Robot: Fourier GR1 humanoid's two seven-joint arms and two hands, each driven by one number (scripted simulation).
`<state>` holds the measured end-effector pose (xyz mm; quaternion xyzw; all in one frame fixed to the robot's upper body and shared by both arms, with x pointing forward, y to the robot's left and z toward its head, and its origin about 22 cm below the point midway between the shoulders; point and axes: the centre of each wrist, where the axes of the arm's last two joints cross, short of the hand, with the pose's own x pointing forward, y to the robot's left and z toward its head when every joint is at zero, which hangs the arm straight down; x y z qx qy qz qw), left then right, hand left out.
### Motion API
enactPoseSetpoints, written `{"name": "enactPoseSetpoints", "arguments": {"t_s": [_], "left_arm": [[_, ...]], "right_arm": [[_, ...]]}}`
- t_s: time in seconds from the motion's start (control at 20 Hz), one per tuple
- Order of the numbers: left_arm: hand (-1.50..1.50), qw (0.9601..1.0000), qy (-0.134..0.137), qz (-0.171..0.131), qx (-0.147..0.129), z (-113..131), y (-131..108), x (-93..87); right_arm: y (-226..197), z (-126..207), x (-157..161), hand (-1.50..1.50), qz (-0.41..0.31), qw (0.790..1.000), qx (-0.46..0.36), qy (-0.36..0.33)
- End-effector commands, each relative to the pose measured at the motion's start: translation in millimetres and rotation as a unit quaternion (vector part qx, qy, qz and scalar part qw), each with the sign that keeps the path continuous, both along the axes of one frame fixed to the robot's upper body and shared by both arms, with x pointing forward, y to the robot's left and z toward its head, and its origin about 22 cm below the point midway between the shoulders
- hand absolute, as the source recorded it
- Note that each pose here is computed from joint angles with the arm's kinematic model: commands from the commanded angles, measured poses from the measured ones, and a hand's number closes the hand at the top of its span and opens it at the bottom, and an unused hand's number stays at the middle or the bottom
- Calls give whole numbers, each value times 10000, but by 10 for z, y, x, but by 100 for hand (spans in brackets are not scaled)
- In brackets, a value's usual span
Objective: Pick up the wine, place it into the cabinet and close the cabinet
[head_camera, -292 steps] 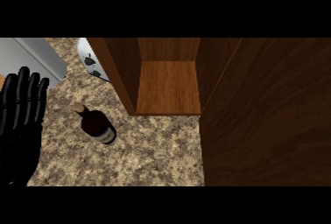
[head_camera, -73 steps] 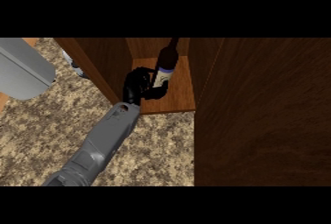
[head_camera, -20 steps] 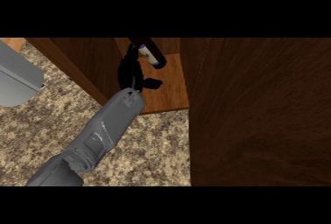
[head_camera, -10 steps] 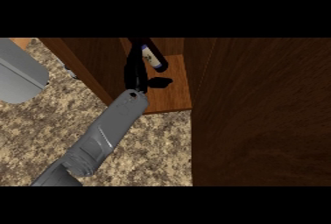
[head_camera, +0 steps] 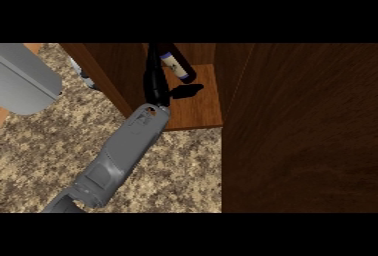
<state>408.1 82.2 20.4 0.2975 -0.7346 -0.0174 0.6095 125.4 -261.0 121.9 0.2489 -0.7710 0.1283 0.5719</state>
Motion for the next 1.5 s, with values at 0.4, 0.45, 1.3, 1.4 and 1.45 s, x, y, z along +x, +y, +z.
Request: {"name": "enactPoseSetpoints", "arguments": {"t_s": [0.4, 0.45, 1.3, 1.4, 1.45], "left_arm": [[-150, 9903, -613, -573, -1111, 92, -83, -173], [-150, 9898, -657, -548, -1143, 73, -87, -171], [-150, 9590, -807, -1754, -2073, 48, -183, -1254], [-150, 9597, -772, -1672, -2121, 103, -91, -1284], [-150, 9587, -757, -1721, -2134, 234, 78, -1313]], "right_arm": [[65, 318, -291, -150, -348, 9992, -135, -149], [108, 297, -190, -150, -204, 9996, -142, -159], [115, 400, -234, -150, -460, 9986, -245, -134], [131, 301, -243, -150, -509, 9983, -197, -194], [38, 365, -255, -150, -558, 9979, -305, -111]]}}
